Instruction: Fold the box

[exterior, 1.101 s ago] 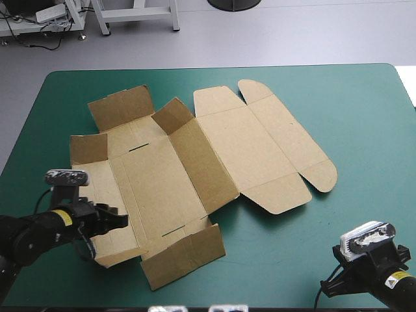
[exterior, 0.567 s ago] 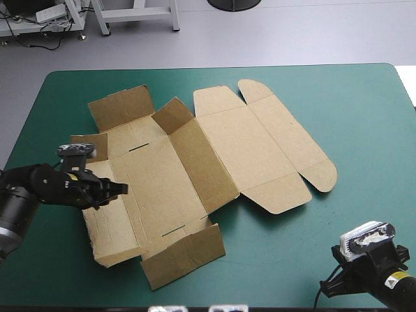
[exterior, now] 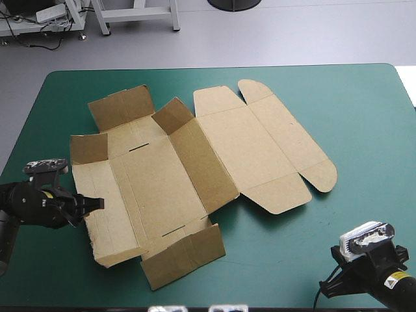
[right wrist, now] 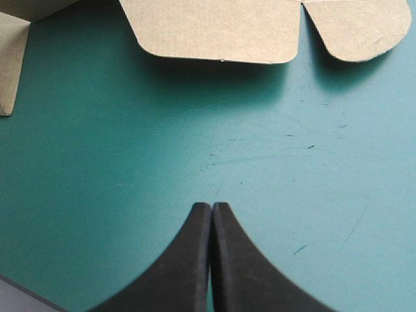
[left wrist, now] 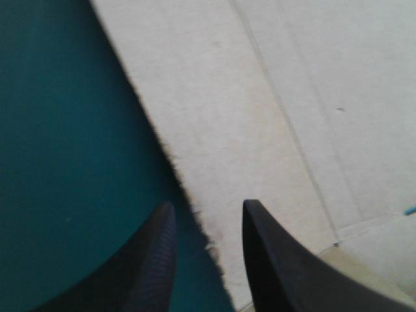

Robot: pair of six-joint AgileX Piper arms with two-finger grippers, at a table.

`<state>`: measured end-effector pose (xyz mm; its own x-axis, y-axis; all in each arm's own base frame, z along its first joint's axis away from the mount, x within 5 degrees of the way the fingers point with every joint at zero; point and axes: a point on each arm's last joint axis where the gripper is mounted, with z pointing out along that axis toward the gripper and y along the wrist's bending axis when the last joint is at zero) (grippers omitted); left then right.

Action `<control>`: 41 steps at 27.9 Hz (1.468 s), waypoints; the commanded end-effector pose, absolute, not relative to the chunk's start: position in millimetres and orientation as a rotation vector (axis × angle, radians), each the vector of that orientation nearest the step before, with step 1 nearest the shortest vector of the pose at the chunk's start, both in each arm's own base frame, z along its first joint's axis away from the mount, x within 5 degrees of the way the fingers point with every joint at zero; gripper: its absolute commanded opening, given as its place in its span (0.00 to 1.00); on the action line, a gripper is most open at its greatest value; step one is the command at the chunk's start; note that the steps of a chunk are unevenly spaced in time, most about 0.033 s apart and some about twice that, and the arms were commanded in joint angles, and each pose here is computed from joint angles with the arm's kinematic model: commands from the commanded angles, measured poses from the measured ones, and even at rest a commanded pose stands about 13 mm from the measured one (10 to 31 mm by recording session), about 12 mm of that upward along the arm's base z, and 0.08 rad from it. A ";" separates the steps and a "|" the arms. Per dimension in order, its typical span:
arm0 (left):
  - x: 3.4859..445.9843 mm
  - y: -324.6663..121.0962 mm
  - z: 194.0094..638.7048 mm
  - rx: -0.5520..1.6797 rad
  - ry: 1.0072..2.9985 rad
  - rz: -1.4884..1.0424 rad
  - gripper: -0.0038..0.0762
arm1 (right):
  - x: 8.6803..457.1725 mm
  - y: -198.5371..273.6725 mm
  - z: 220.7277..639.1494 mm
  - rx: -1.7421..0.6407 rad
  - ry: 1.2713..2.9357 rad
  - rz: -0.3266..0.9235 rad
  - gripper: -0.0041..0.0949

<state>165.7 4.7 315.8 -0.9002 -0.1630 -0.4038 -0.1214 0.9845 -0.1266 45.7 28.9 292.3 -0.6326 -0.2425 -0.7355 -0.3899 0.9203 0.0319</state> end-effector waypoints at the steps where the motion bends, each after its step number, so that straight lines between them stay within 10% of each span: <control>1: 158.3 11.6 324.1 -0.281 2.695 -0.044 0.35 | 50.5 30.2 304.2 -0.431 2.221 0.251 0.02; 41: 207.8 38.3 247.0 -0.549 2.797 -0.518 0.50 | 49.7 30.8 303.6 -0.427 2.231 0.265 0.02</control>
